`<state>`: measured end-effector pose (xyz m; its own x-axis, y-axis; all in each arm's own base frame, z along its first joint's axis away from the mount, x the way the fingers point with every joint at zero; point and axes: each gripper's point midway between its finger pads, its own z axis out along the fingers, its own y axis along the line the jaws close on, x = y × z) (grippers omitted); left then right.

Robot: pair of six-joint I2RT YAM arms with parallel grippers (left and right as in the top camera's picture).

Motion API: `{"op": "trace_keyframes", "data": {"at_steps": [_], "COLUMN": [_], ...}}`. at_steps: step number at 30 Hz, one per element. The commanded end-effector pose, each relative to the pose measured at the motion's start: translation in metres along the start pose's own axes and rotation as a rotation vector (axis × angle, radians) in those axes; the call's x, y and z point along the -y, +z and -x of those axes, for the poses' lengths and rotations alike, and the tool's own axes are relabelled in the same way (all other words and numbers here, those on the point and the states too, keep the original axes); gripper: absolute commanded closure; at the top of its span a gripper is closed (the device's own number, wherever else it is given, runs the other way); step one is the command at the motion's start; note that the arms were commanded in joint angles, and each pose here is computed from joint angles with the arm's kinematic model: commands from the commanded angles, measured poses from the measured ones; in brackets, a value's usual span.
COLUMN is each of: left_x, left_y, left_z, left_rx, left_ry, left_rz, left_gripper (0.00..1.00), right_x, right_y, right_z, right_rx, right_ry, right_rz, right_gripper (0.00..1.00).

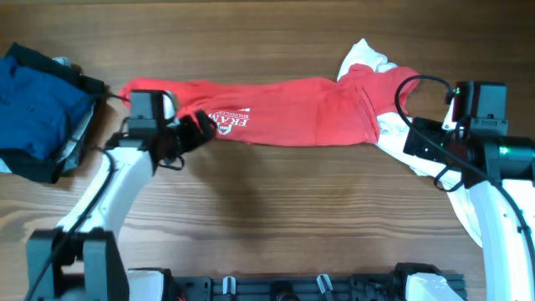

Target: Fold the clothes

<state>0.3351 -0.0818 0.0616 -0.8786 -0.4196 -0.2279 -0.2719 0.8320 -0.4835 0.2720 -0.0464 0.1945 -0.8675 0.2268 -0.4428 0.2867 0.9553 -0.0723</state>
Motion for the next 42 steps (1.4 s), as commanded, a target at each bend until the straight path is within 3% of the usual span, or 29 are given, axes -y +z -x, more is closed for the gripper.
{"op": "trace_keyframes", "data": {"at_steps": [1,4,7,9,10,16,18,24,27,30,31,35,39,42], "left_x": [0.027,0.047,0.065,0.082,0.09,0.112,0.111,0.071,0.043,0.012,-0.008,-0.03,-0.035,-0.034], "left_y": [0.019,0.028,0.034,0.037,0.04,0.074,0.086,0.118,0.117,0.11,0.104,0.096,0.094,0.094], "left_z": [-0.042,-0.06,-0.061,-0.058,-0.057,-0.051,-0.05,-0.065,-0.076,-0.08,-0.081,-0.082,-0.083,-0.083], "left_rx": [-0.138,-0.153,-0.1,-0.065,-0.049,0.01,0.01,-0.064,-0.133,-0.194,-0.221,-0.255,-0.265,-0.264], "left_ry": [0.094,0.188,0.268,0.306,0.32,0.354,0.318,0.272,0.232,0.166,0.123,0.06,0.051,0.056], "left_rz": [-0.042,-0.047,-0.054,-0.099,-0.123,-0.189,-0.192,-0.061,0.032,0.119,0.18,0.239,0.253,0.253], "left_gripper": [0.0,0.0,0.0,0.0,0.0,0.0,0.0,0.08,0.07,0.05,0.05,0.04,0.04,0.02], "right_x": [0.0,-0.006,-0.025,-0.028,-0.029,-0.039,-0.044,-0.056,-0.029,0.029,0.073,0.16,0.174,0.149], "right_y": [0.037,0.077,0.118,0.138,0.147,0.188,0.199,0.236,0.254,0.261,0.262,0.257,0.253,0.236], "right_z": [-0.013,-0.014,-0.015,-0.019,-0.021,-0.022,-0.022,-0.012,0.002,0.013,0.008,-0.02,-0.023,0.013], "right_rx": [-0.112,-0.182,-0.25,-0.285,-0.296,-0.316,-0.316,-0.264,-0.214,-0.169,-0.171,-0.188,-0.172,-0.097], "right_ry": [-0.018,-0.038,-0.102,-0.069,-0.055,-0.048,-0.045,-0.022,0.105,0.29,0.414,0.744,0.89,0.811], "right_rz": [-0.038,-0.048,0.021,0.009,0.006,0.022,0.04,0.093,0.054,-0.026,-0.085,-0.148,0.043,0.234], "right_gripper": [0.07,0.07,0.16,0.49,0.57,0.59,0.64,0.65,0.64,0.62,0.61,0.61,0.55,0.48]}}
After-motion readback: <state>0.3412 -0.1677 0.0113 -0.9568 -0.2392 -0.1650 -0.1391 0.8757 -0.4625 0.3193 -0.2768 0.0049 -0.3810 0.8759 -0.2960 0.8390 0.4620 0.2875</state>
